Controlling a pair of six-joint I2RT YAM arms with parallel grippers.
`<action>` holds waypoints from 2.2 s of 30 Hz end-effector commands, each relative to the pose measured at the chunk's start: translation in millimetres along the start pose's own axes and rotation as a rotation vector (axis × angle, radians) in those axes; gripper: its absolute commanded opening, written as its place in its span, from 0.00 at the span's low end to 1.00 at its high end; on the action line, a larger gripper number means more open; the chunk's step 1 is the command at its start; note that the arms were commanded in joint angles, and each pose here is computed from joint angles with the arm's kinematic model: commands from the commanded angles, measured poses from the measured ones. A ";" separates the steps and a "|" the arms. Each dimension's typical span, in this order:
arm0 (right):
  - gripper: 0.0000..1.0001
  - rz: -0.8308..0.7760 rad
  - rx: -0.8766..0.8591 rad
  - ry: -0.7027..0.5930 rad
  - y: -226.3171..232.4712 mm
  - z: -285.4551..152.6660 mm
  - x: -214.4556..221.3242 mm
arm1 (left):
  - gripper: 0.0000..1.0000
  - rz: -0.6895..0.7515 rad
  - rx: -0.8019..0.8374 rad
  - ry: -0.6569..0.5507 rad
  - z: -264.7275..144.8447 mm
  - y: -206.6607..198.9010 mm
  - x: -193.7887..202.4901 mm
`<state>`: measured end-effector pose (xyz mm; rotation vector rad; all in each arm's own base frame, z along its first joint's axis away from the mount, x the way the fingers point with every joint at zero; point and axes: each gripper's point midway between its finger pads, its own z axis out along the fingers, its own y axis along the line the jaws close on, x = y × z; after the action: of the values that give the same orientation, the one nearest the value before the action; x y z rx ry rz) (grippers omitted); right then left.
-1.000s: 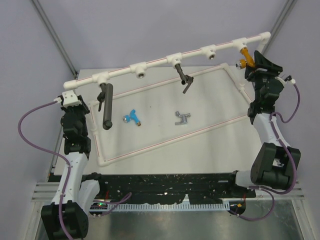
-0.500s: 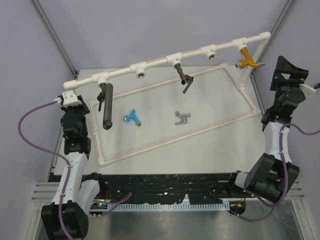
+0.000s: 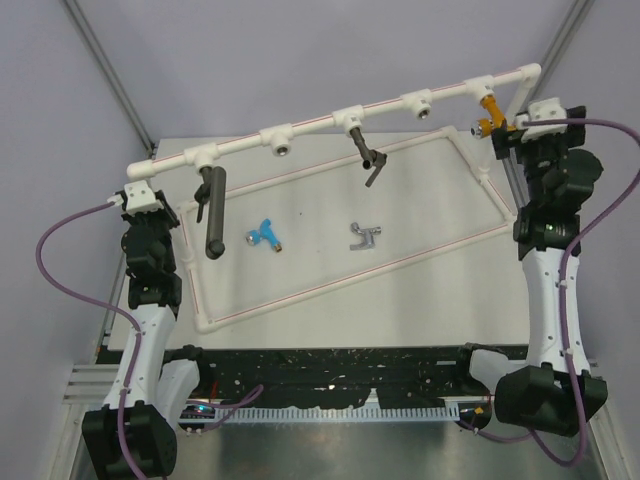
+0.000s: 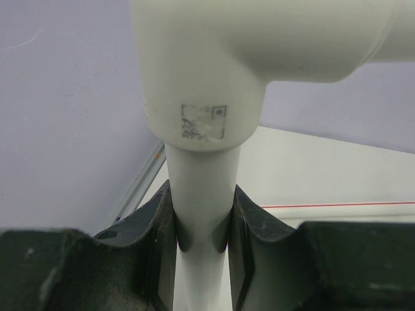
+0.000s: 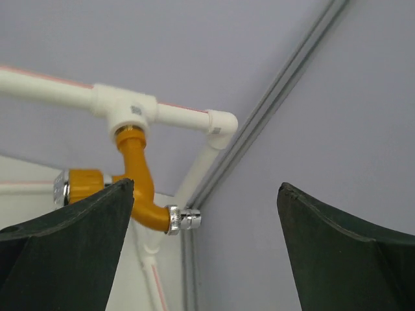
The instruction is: Install the water faucets
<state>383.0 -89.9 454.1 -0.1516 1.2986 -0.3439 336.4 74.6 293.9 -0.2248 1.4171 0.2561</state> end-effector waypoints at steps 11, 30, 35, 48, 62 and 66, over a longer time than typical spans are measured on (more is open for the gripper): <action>1.00 -1.006 -0.202 0.009 31.0 -9.9 25.1 | 0.00 -0.011 -0.012 -0.105 -0.7 2.0 -31.9; 0.53 -0.747 -0.163 -0.045 49.9 45.6 30.4 | 0.00 -0.008 -0.016 -0.105 -0.7 3.0 -32.2; 0.34 -0.363 -0.187 -0.035 65.2 46.8 28.0 | 0.00 -0.008 -0.013 -0.102 0.1 2.2 -31.0; 0.08 1.506 0.157 -0.088 49.9 42.4 46.5 | 0.00 -0.009 -0.013 -0.104 -0.5 2.3 -30.9; 0.59 1.955 0.079 -0.088 43.2 53.9 52.7 | 0.00 -0.009 -0.024 -0.106 -1.3 4.4 -32.4; 0.73 1.795 0.149 -0.174 18.9 30.8 47.3 | 0.00 -0.010 -0.026 -0.108 -0.9 4.7 -33.4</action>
<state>461.0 -68.2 380.0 1.1432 0.9132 1.2327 335.5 72.5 294.1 -0.2226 1.4176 0.2543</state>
